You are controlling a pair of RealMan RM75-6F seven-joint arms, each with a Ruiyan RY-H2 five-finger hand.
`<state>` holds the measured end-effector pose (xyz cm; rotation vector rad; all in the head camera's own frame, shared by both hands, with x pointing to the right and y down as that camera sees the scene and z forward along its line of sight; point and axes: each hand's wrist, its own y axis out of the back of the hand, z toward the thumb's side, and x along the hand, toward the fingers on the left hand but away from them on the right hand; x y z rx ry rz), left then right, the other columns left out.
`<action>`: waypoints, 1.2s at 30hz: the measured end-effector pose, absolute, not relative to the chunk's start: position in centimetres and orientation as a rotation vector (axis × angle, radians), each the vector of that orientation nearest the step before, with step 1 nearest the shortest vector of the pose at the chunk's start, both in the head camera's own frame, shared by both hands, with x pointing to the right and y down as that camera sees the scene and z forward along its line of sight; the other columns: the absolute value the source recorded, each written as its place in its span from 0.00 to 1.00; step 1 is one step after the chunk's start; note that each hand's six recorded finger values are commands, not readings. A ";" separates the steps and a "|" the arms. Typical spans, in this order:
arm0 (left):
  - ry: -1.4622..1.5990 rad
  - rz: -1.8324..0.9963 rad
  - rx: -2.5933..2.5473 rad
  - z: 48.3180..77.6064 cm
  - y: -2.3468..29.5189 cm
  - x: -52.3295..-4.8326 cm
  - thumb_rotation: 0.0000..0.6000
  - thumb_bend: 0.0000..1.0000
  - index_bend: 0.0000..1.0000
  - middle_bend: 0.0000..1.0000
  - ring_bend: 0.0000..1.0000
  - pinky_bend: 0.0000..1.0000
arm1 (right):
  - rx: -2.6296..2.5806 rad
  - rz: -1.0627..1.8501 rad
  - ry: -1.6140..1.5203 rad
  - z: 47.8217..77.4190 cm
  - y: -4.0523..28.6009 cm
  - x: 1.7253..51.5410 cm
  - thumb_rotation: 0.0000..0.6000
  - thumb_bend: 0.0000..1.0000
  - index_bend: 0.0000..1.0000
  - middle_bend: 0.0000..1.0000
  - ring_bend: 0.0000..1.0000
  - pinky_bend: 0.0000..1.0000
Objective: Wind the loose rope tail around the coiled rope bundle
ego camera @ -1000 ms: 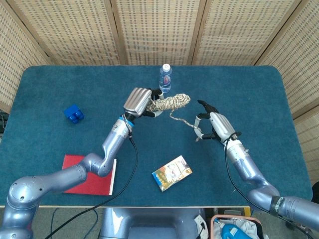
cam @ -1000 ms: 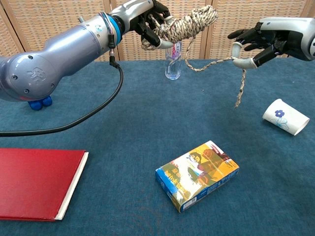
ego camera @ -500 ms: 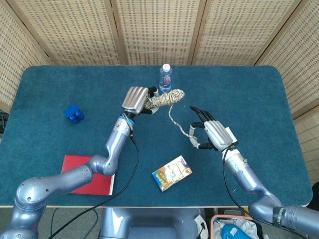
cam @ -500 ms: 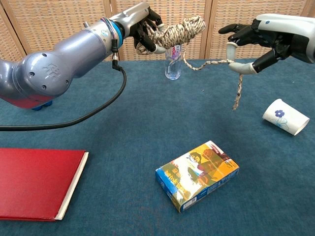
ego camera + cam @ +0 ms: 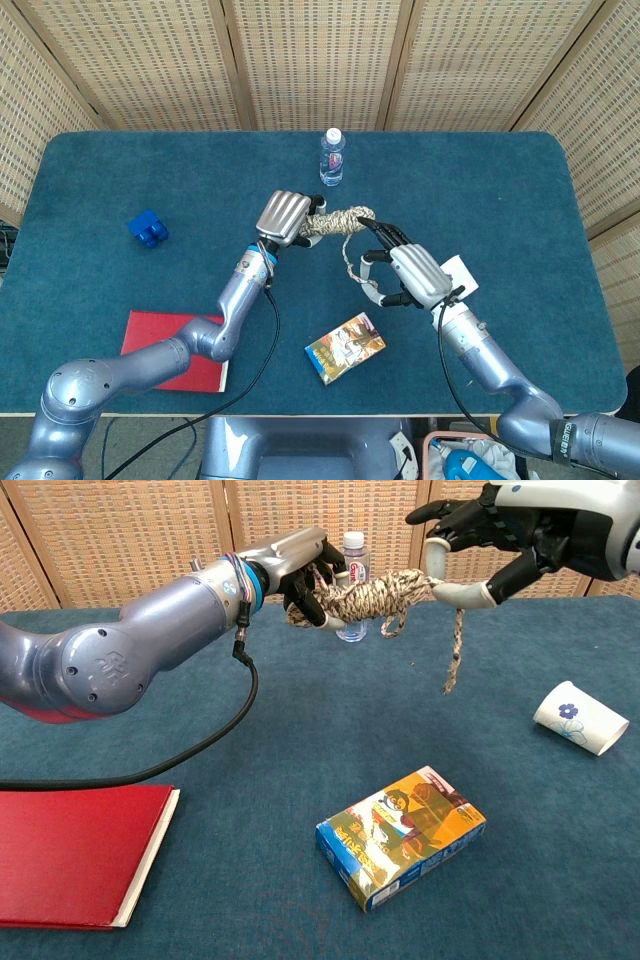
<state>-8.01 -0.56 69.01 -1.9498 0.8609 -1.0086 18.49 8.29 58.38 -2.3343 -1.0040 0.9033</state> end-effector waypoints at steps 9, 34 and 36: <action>0.684 -0.924 -1.873 69.4 1.1 -7.1 1.00 0.54 0.76 0.60 0.53 0.62 | -2.330 0.935 -0.957 57.1 6.2 16.0 1.00 0.50 0.72 0.00 0.00 0.00; 0.352 -0.762 -1.811 70.1 3.6 -7.6 1.00 0.52 0.76 0.60 0.53 0.62 | -2.243 1.134 -1.074 58.6 -0.9 16.7 1.00 0.50 0.72 0.00 0.00 0.00; 0.345 -0.757 -1.815 70.2 3.7 -7.7 1.00 0.52 0.76 0.60 0.53 0.62 | -2.238 1.164 -1.080 58.9 -1.5 17.2 1.00 0.50 0.72 0.00 0.00 0.00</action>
